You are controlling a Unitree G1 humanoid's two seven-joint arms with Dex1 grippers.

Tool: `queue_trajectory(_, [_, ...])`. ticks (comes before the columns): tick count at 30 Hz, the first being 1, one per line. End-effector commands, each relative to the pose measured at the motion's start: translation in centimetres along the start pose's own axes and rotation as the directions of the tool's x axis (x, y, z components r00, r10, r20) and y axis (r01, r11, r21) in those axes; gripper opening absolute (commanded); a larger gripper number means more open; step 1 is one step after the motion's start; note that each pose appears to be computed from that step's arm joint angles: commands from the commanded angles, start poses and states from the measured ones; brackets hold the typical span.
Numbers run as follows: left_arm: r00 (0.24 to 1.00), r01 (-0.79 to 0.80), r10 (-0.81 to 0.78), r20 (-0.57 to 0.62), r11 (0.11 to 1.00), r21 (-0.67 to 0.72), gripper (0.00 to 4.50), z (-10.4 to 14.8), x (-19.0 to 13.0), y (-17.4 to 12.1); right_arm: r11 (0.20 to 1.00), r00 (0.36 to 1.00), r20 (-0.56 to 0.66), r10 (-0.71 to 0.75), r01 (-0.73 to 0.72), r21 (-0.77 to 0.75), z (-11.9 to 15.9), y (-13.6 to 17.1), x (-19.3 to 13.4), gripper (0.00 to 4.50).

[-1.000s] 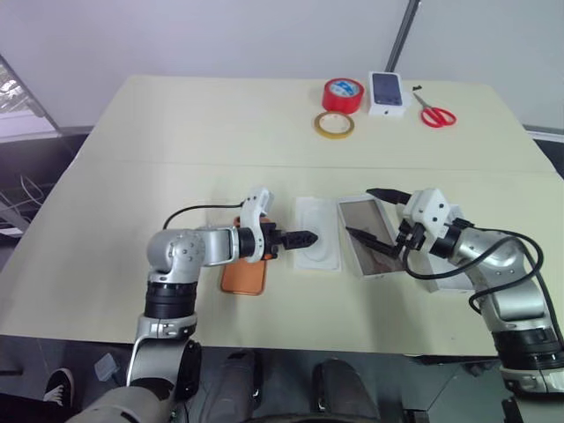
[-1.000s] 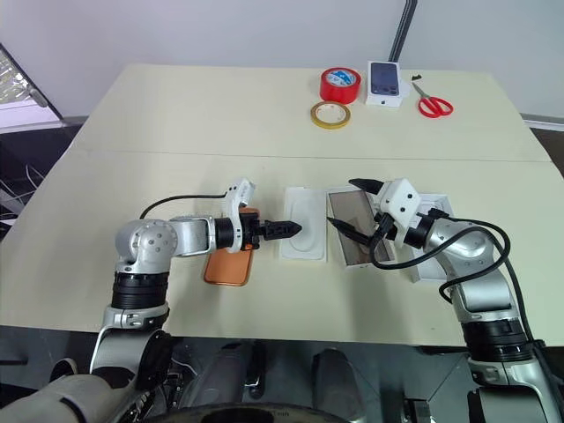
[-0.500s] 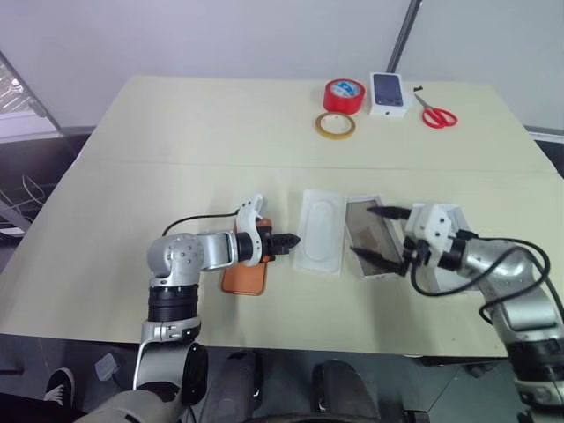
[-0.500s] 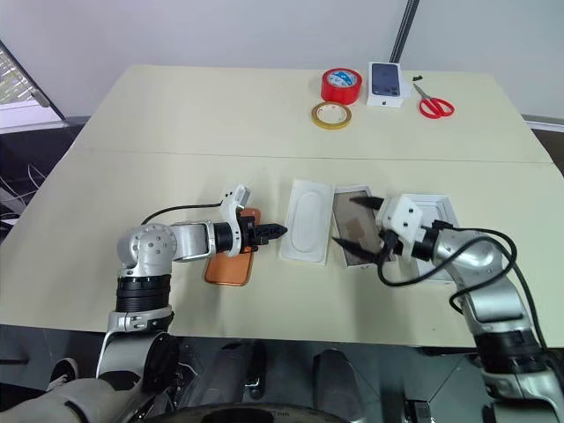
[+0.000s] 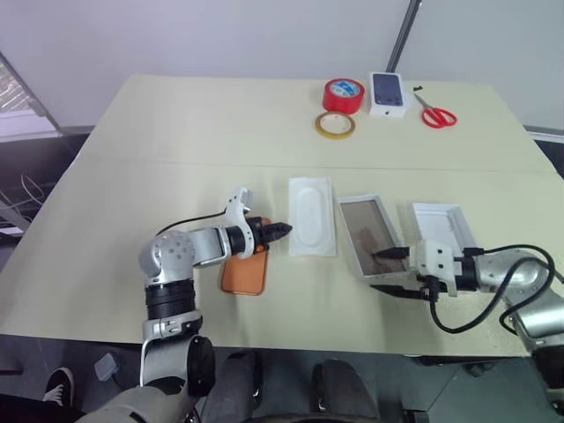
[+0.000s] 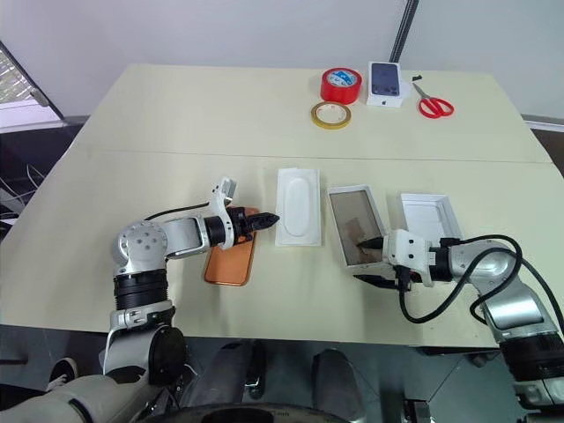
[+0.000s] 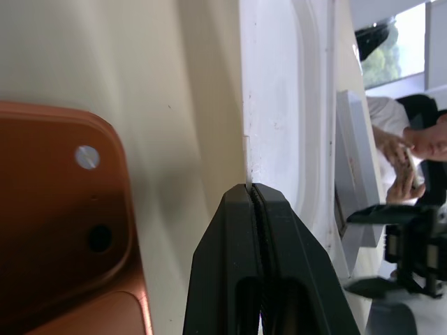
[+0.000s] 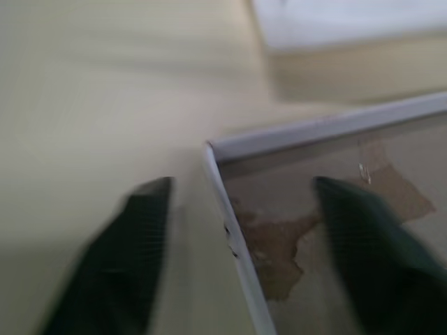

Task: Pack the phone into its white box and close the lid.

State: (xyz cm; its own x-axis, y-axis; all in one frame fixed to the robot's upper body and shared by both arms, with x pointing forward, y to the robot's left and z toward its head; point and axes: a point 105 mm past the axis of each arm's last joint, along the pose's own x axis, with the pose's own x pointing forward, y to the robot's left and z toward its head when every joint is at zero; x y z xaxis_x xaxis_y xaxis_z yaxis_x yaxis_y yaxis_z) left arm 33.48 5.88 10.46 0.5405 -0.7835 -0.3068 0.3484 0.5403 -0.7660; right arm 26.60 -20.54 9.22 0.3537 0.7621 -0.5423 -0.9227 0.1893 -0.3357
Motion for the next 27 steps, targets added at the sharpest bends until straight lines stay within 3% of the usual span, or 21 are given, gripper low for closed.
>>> queue_trajectory(1, [0.997,0.043,-0.047,0.057,0.997,0.070,0.00,1.7,-0.1,-1.6,0.999,1.000,-0.014,0.019,-0.019,-0.026,0.0,-0.4,-0.1,1.06])
queue_trajectory(3, [0.997,0.051,-0.055,0.062,0.996,0.067,0.00,1.9,-0.2,-1.7,0.999,1.000,-0.008,0.030,-0.030,-0.018,-0.1,-0.4,0.4,0.06])
queue_trajectory(8, [0.990,0.077,-0.085,0.111,0.994,0.074,0.00,2.8,-0.3,-2.2,0.999,0.998,0.064,0.027,-0.025,-0.038,1.3,-0.3,2.8,0.06])
queue_trajectory(13, [0.986,0.084,-0.096,0.139,0.992,0.090,0.00,3.8,-0.2,-2.8,0.997,0.978,0.206,-0.019,0.033,-0.068,5.6,-1.4,6.3,0.06])
queue_trajectory(17, [0.984,0.095,-0.107,0.143,0.991,0.089,0.00,4.1,0.1,-3.2,0.999,0.965,0.262,0.002,0.010,-0.045,7.4,-1.4,8.1,0.06])
queue_trajectory(20, [0.987,0.080,-0.094,0.133,0.991,0.106,0.00,3.8,0.3,-3.1,0.999,0.965,0.263,0.010,0.004,-0.051,7.6,-1.1,8.4,0.88])
queue_trajectory(23, [0.989,0.076,-0.088,0.121,0.992,0.100,0.00,3.4,0.4,-2.9,0.996,0.964,0.265,-0.002,0.025,-0.084,7.8,-0.9,7.8,2.28])
queue_trajectory(27, [0.992,0.060,-0.072,0.108,0.992,0.111,0.00,3.1,0.3,-2.6,0.999,0.955,0.296,-0.033,0.040,-0.018,8.4,-1.3,5.9,2.28])
